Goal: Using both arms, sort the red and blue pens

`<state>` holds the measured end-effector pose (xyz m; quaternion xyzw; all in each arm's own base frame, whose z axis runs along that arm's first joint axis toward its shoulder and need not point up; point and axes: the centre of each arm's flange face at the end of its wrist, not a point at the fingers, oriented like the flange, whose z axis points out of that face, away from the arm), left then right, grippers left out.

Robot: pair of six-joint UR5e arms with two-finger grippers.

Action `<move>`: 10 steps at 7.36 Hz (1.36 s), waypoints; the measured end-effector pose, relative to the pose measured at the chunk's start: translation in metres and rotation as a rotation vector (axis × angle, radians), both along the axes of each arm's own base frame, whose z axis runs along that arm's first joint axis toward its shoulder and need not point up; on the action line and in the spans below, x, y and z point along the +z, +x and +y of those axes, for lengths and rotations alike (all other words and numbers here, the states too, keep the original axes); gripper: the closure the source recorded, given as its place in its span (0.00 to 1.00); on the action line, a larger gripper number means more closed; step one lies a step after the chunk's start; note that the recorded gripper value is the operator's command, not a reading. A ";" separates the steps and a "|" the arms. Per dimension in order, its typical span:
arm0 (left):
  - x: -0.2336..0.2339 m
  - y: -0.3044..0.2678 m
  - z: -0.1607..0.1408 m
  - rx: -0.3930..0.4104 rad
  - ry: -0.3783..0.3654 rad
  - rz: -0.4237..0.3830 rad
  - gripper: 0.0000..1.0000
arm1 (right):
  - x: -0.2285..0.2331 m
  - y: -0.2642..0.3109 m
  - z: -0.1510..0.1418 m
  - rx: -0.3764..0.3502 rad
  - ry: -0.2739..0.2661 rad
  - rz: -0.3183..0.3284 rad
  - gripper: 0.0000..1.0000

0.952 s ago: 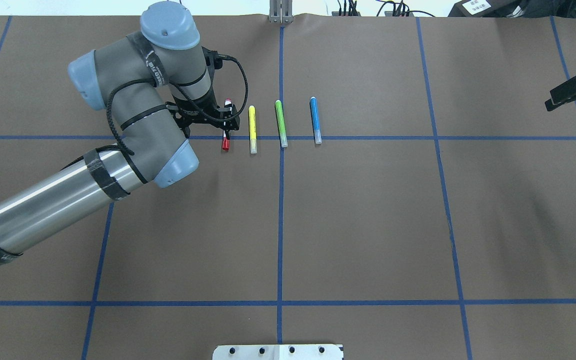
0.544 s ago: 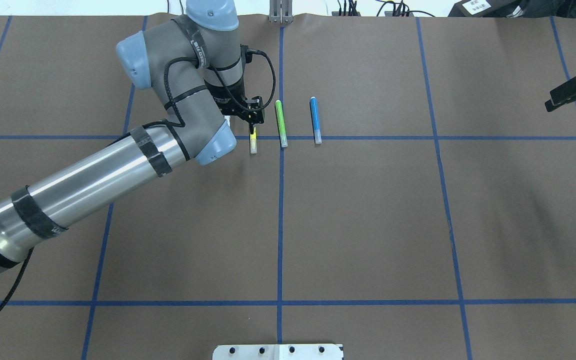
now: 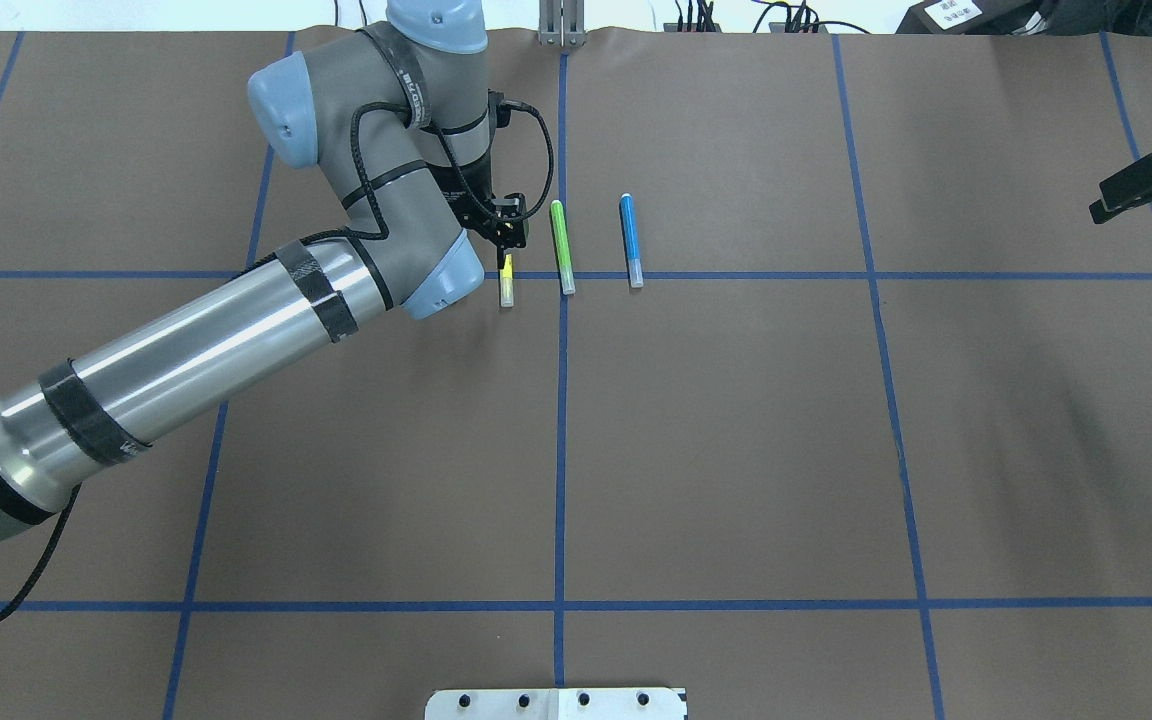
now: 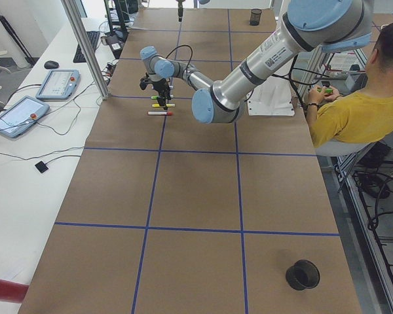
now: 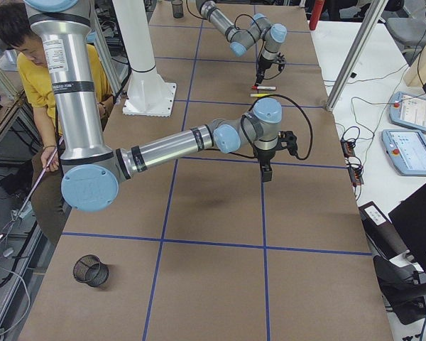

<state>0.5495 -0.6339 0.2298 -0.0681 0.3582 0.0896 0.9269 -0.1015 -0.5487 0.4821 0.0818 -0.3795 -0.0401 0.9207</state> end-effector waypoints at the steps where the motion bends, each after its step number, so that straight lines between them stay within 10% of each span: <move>1: 0.004 0.001 -0.001 -0.002 -0.008 -0.006 0.15 | 0.001 0.000 0.000 -0.001 -0.001 0.000 0.00; 4: 0.016 0.004 -0.005 -0.009 -0.026 -0.018 0.18 | 0.003 -0.001 0.000 -0.001 -0.006 0.002 0.00; 10: 0.036 0.018 -0.009 -0.034 -0.044 -0.014 0.55 | 0.003 -0.002 0.000 -0.002 -0.005 0.002 0.00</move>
